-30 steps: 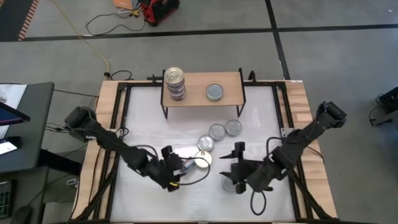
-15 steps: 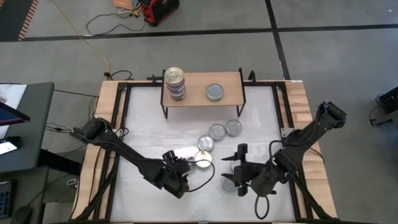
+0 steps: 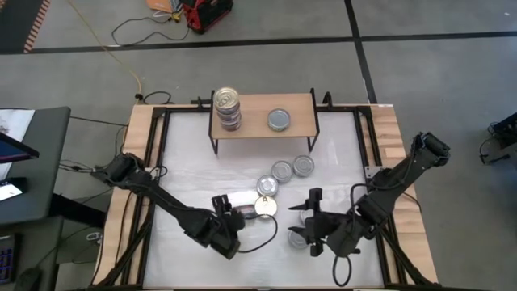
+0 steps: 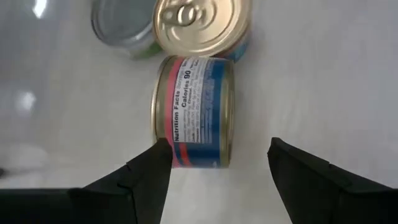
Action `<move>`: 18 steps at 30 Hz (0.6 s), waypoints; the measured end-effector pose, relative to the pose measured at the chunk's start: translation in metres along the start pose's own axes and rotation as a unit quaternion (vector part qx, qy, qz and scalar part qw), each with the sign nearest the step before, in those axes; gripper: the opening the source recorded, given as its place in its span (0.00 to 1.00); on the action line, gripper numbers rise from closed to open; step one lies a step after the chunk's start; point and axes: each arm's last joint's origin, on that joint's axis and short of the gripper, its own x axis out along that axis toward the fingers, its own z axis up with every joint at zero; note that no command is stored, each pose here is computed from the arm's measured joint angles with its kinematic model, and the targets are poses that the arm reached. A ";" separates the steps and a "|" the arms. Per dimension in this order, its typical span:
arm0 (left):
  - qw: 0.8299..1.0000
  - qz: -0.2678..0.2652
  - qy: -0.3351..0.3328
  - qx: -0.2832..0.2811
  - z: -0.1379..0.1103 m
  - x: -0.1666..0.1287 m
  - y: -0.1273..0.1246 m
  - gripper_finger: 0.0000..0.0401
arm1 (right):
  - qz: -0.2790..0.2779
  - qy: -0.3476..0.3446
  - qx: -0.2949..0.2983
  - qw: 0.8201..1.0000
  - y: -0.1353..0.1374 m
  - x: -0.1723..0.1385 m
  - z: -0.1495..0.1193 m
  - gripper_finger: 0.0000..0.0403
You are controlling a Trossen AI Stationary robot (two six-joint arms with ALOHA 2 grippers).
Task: Stack canned seafood by type on shelf
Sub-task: Stack the blue tuna can on top of the blue tuna can
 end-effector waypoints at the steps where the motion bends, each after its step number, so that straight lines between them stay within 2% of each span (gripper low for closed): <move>1: 1.000 0.003 -0.004 0.008 0.000 -0.001 0.000 0.64 | 0.000 0.002 -0.002 1.000 0.000 0.000 -0.001 0.72; 8: 1.000 0.011 0.000 -0.011 0.007 0.005 0.010 0.64 | -0.001 0.010 -0.006 1.000 0.000 0.000 -0.003 0.72; 18: 0.998 -0.025 0.036 -0.035 0.021 0.022 0.030 0.64 | -0.001 0.008 -0.004 1.000 0.000 0.000 -0.002 0.72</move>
